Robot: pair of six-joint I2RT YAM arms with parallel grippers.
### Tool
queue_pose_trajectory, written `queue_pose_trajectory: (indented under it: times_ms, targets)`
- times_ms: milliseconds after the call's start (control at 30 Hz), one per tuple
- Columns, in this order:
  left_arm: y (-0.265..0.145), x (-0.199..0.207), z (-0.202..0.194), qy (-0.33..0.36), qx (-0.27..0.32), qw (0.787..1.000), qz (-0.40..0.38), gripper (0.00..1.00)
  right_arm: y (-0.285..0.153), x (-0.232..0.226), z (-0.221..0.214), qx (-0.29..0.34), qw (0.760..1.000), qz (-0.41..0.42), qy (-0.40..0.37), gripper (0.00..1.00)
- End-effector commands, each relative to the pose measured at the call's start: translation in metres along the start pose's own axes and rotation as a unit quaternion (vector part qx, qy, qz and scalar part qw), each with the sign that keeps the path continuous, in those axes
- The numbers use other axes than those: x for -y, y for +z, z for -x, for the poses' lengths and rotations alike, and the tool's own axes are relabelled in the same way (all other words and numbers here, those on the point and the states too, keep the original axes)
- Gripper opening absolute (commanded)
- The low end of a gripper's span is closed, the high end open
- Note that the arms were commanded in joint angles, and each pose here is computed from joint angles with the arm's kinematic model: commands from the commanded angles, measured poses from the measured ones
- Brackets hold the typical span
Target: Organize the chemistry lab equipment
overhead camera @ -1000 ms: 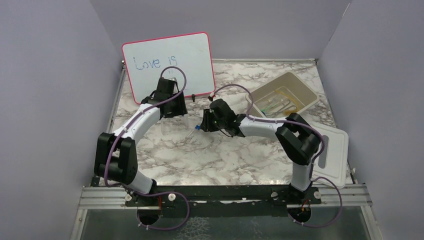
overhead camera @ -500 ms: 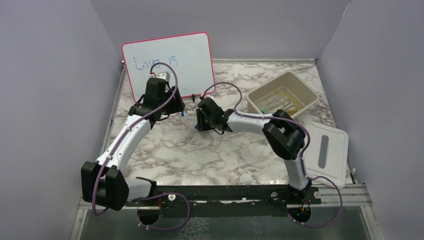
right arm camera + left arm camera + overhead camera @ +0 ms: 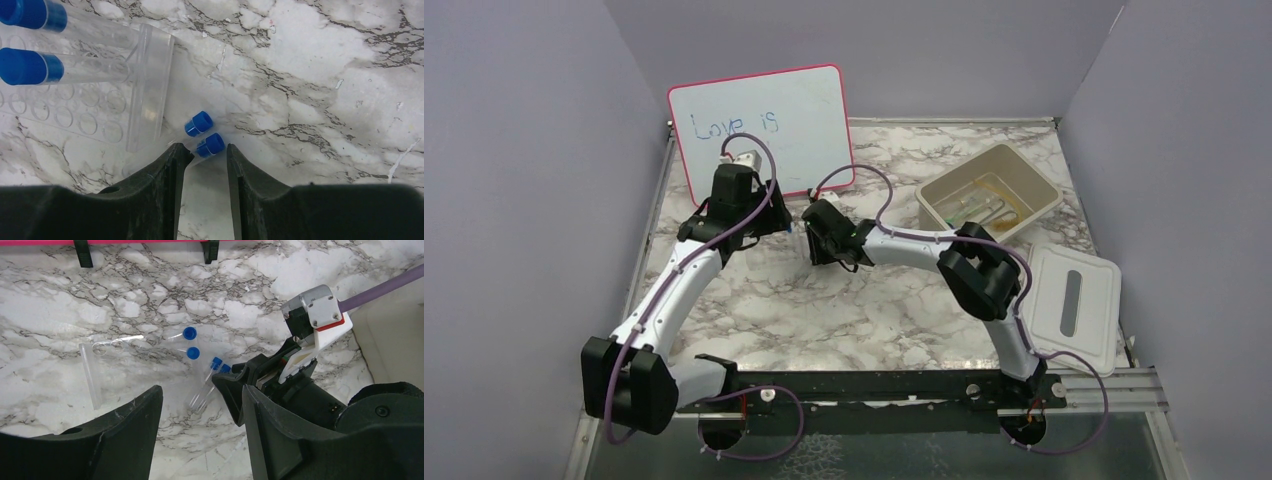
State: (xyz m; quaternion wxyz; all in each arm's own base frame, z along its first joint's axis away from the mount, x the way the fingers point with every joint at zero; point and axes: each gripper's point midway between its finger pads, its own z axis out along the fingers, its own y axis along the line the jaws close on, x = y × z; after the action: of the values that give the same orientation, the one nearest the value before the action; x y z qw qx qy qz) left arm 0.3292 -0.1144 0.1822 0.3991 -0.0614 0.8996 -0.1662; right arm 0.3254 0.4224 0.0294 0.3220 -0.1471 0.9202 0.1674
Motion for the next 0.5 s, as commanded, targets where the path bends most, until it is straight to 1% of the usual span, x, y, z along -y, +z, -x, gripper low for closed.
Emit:
queue_pose_trajectory:
  times_ms: [0,100,233,367,467]
  targets:
    - [-0.009,-0.001,-0.008,0.003,0.001,1.000,-0.004,0.62,-0.001,0.030,-0.028,-0.040,0.996,-0.065,-0.043,0.38]
    - [-0.010,-0.003,-0.018,-0.001,-0.008,1.000,-0.008,0.63,-0.008,0.037,-0.031,-0.043,0.995,-0.068,-0.061,0.35]
    - [-0.011,-0.004,-0.032,-0.009,-0.020,1.000,-0.014,0.63,-0.013,0.040,-0.042,-0.064,0.993,-0.063,-0.075,0.34]
    - [-0.013,-0.007,-0.041,-0.016,-0.025,0.999,-0.014,0.63,-0.011,0.046,-0.055,-0.089,0.991,-0.076,-0.070,0.40]
    - [-0.012,-0.009,-0.046,-0.022,-0.029,0.999,-0.012,0.62,-0.010,0.047,-0.058,-0.095,0.990,-0.083,-0.065,0.43]
